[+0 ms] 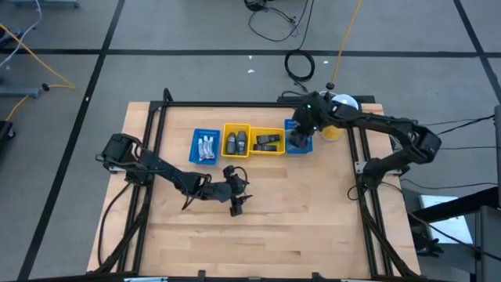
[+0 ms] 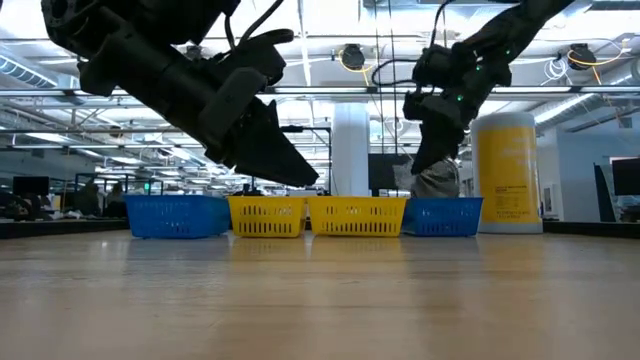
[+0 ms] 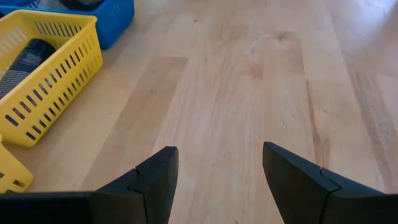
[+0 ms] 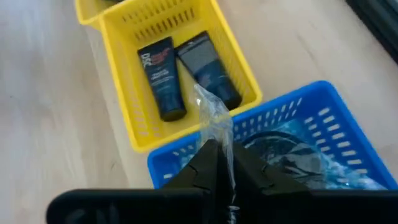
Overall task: Pick & Place Travel size toiletries
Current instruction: Put the hairbrush into the right blue basket
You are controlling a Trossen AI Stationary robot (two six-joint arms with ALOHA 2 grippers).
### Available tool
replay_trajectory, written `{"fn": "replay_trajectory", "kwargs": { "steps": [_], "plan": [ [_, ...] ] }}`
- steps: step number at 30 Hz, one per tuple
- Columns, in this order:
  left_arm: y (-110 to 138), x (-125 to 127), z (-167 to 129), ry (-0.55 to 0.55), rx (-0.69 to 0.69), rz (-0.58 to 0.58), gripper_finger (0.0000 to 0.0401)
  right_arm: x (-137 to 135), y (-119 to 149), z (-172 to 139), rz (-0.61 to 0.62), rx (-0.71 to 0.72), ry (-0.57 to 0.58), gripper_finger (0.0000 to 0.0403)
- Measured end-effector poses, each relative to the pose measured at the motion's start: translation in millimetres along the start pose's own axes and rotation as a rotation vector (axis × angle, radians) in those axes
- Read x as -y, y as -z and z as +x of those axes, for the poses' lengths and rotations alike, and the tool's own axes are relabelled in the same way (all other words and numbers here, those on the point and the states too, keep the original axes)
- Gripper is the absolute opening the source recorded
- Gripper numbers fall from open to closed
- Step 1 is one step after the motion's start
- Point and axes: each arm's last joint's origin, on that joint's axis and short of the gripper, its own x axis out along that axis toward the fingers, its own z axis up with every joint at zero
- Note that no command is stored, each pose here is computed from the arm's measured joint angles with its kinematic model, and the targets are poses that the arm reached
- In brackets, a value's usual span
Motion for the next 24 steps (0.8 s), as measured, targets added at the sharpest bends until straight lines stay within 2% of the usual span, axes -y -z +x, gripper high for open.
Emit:
{"fn": "replay_trajectory", "kwargs": {
  "steps": [4, 9, 11, 16, 20, 24],
  "plan": [
    [0, 0, 0, 0.000, 0.000, -0.001, 0.0232, 10, 3, 11, 0.030, -0.032, 0.009, 0.0021],
    [0, 0, 0, 0.000, -0.002, 0.000, 0.0232, 16, 3, 20, -0.009, -0.031, 0.022, 0.0028],
    [0, 0, 0, 0.001, -0.002, 0.000, 0.0232, 17, 2, 20, -0.025, -0.027, 0.063, 0.0038],
    [0, 0, 0, 0.001, -0.002, 0.000, 0.0232, 17, 1, 10, -0.035, -0.024, 0.158, 0.0100],
    [0, 0, 0, 0.001, -0.001, -0.001, 0.0232, 14, -3, -8, -0.045, 0.022, 0.287, 0.0156],
    [0, 0, 0, 0.001, -0.001, -0.001, 0.0232, 2, -6, -24, -0.054, 0.068, 0.329, 0.0179]
  ]
}}
